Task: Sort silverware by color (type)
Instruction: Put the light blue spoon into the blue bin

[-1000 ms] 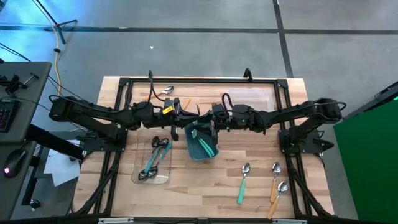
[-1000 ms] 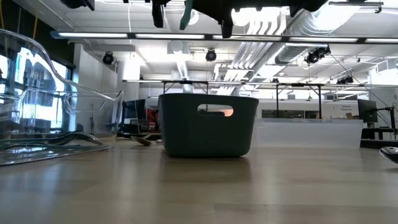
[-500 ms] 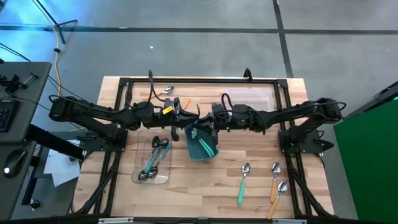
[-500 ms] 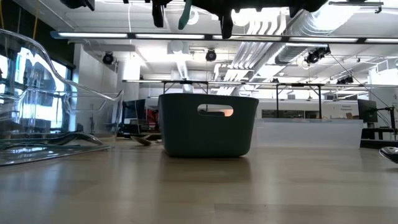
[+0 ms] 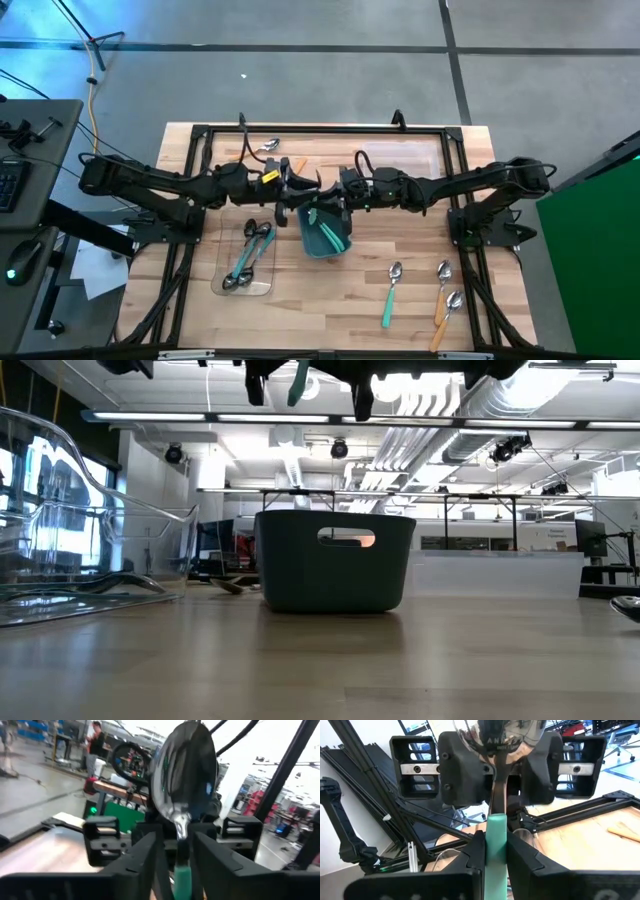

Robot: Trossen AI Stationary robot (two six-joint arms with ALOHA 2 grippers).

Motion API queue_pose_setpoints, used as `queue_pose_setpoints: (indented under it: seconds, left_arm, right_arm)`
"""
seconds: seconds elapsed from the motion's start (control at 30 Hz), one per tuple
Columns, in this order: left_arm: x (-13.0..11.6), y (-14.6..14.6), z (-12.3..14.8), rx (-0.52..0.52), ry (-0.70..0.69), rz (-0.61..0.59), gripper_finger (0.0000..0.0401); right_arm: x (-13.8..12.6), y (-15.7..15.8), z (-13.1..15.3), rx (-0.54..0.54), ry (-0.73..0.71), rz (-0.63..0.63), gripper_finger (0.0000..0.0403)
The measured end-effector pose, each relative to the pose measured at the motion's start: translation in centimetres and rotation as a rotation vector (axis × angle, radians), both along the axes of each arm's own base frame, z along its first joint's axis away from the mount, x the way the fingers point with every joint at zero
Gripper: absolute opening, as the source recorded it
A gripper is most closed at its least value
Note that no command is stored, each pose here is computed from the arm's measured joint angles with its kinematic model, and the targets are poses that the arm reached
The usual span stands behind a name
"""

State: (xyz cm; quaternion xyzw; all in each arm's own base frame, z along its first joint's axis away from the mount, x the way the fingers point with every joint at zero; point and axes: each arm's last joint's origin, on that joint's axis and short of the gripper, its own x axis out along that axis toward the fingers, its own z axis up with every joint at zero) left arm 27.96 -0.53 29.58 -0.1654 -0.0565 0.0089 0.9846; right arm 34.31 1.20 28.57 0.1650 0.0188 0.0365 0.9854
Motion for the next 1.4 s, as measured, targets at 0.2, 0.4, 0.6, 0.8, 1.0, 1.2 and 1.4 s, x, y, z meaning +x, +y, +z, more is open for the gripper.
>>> queue_pose_setpoints:
  seconds: [0.2,0.4,0.6,0.8,1.0,1.2,1.4]
  left_arm:
    - [-0.3,-0.2,0.1,-0.002,0.019,-0.056,0.0185]
    - [-2.8,0.4,1.3,0.032,0.091,-0.04,0.02]
    - [-7.5,0.8,2.7,0.063,0.2,0.005,0.0194]
    - [-11.3,1.0,3.2,0.068,0.14,0.094,0.0179]
    - [-13.1,1.1,0.9,0.025,0.105,0.123,0.0112]
    - [-13.5,1.0,-0.9,0.007,0.012,0.106,0.0011]
    - [-13.5,1.0,-2.2,-0.01,-0.038,0.112,0.0003]
  right_arm:
    - [0.0,-0.1,-0.2,-0.021,0.016,-0.003,0.0035]
    - [-1.4,-1.1,1.0,-0.066,0.055,-0.029,0.0035]
    - [-4.6,-1.7,1.9,-0.091,0.197,-0.047,0.0035]
    - [-7.8,-1.7,1.8,-0.069,0.222,-0.1,0.0035]
    - [-9.5,-1.8,1.5,-0.029,0.217,-0.12,0.0035]
    - [-9.4,-1.7,1.5,-0.028,0.208,-0.114,0.0035]
    - [-9.4,-1.7,1.5,-0.027,0.207,-0.108,0.0035]
